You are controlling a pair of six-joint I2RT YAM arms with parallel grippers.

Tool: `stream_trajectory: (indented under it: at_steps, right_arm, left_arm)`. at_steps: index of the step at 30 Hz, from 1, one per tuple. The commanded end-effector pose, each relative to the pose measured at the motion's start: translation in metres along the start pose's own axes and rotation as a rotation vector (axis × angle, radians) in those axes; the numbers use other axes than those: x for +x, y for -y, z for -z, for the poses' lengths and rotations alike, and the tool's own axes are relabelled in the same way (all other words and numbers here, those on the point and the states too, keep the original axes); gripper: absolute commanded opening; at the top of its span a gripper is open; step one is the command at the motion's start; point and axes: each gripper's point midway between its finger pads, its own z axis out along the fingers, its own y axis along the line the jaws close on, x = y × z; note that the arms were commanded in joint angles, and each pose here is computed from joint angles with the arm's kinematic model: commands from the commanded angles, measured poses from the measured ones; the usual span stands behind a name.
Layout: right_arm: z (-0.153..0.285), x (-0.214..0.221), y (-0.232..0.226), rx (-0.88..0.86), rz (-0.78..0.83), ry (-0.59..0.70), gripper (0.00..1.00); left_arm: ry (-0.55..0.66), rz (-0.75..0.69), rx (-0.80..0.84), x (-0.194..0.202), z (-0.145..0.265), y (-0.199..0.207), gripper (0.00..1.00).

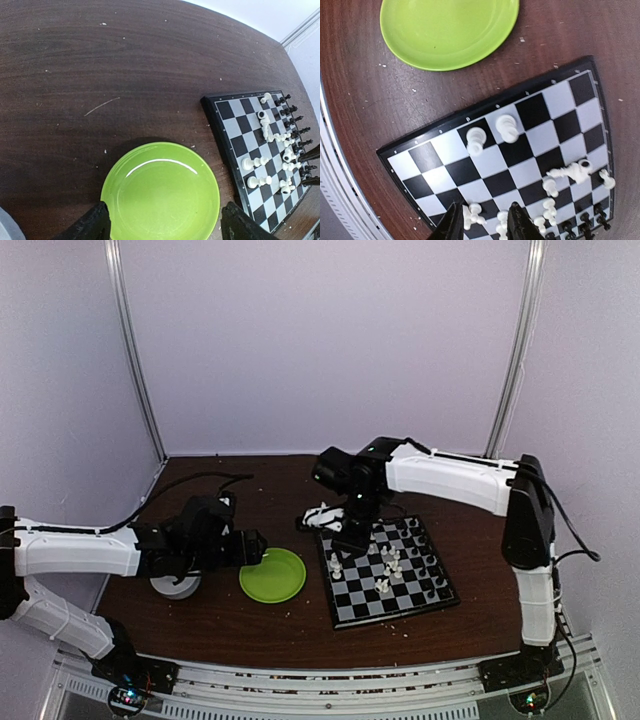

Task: Set up the chess pieces on the board
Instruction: Place the king on e1, then pick up the pawn from the chessboard.

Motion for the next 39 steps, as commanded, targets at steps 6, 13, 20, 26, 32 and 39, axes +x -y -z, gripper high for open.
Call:
stream_trajectory:
  at_steps: [6,13,20,26,32,39]
  right_arm:
    - [0.045,0.056,0.070,0.121,-0.181,0.085,0.31]
    - [0.020,0.073,0.084,0.114,-0.221,0.018,0.28]
    - [-0.010,0.082,0.090,0.104,-0.223,-0.053,0.26]
    - [-0.025,0.085,0.092,0.091,-0.227,-0.078,0.26]
    - [-0.034,0.087,0.088,0.062,-0.229,-0.090,0.26]
    - [-0.043,0.088,0.086,0.042,-0.233,-0.099,0.24]
  left_arm:
    - [0.032,-0.035,0.066,-0.024,-0.001,0.027,0.77]
    - [0.011,-0.062,0.102,-0.025,0.001,0.047,0.77]
    - [0.005,-0.073,0.111,-0.026,0.001,0.055,0.77]
    - [0.000,-0.079,0.109,-0.025,0.001,0.055,0.77]
    - [-0.003,-0.077,0.106,-0.023,0.000,0.055,0.77]
    - [-0.007,-0.076,0.105,-0.021,-0.002,0.055,0.77]
